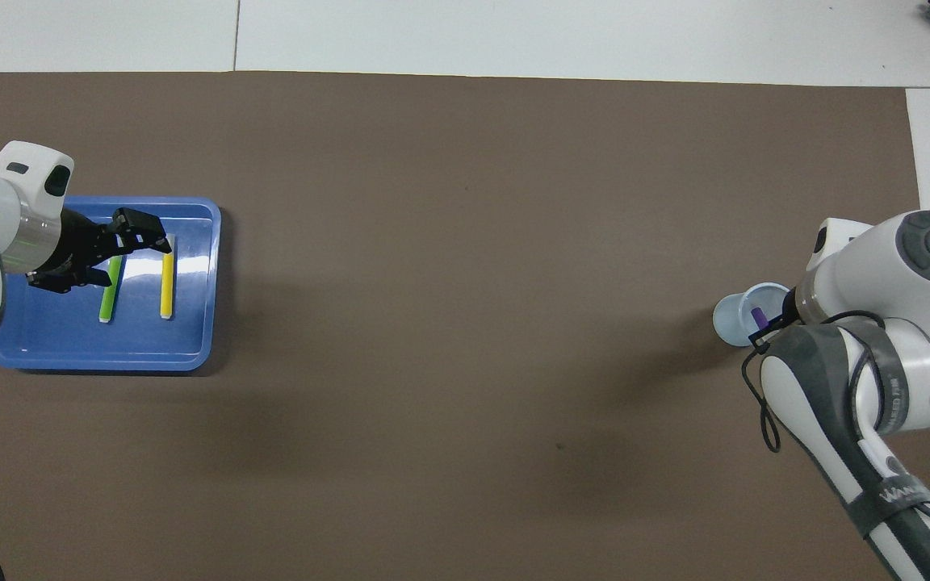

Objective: Right arm passes pens to left for tray arrangement

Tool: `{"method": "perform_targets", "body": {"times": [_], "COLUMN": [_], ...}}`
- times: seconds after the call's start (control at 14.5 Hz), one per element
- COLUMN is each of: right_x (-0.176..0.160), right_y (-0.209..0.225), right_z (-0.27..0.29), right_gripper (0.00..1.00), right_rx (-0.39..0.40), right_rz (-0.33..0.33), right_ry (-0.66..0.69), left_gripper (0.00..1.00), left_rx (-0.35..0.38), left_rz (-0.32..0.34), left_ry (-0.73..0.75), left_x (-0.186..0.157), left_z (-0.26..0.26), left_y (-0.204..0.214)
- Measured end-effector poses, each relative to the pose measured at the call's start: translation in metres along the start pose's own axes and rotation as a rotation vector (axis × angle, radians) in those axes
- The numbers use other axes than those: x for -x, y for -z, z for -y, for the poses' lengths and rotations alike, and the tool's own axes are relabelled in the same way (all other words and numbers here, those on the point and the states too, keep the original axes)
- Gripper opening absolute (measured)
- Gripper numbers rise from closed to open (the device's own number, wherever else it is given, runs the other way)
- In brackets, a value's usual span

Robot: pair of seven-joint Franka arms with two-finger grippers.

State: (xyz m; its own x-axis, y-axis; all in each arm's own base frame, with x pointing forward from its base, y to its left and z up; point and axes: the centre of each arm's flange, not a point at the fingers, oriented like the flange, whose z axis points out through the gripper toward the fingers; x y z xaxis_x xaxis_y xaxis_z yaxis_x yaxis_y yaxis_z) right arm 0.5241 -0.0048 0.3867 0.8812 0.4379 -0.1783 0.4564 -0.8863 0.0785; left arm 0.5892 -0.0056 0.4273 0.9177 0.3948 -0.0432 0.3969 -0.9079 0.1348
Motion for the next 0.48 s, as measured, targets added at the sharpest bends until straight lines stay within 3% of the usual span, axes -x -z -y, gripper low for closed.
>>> {"method": "perform_targets", "body": {"times": [0.34, 0.41, 0.48], "right_x": [0.001, 0.001, 0.001], "right_y": [-0.003, -0.004, -0.004], "right_z": [0.001, 0.001, 0.001], "right_gripper": [0.4, 0.32, 0.3], "right_rx": [-0.001, -0.001, -0.001], "right_rz": [0.007, 0.008, 0.009], "right_ry": [0.004, 0.005, 0.009], "left_gripper": [1.0, 1.0, 1.0], "left_rx": [-0.001, -0.004, -0.007], "left_rz": [-0.002, 0.007, 0.018], "left_ry": [-0.005, -0.01, -0.001], "left_x": [0.002, 0.006, 0.01], "left_z": [-0.002, -0.006, -0.012], "left_y": [0.003, 0.003, 0.002]}}
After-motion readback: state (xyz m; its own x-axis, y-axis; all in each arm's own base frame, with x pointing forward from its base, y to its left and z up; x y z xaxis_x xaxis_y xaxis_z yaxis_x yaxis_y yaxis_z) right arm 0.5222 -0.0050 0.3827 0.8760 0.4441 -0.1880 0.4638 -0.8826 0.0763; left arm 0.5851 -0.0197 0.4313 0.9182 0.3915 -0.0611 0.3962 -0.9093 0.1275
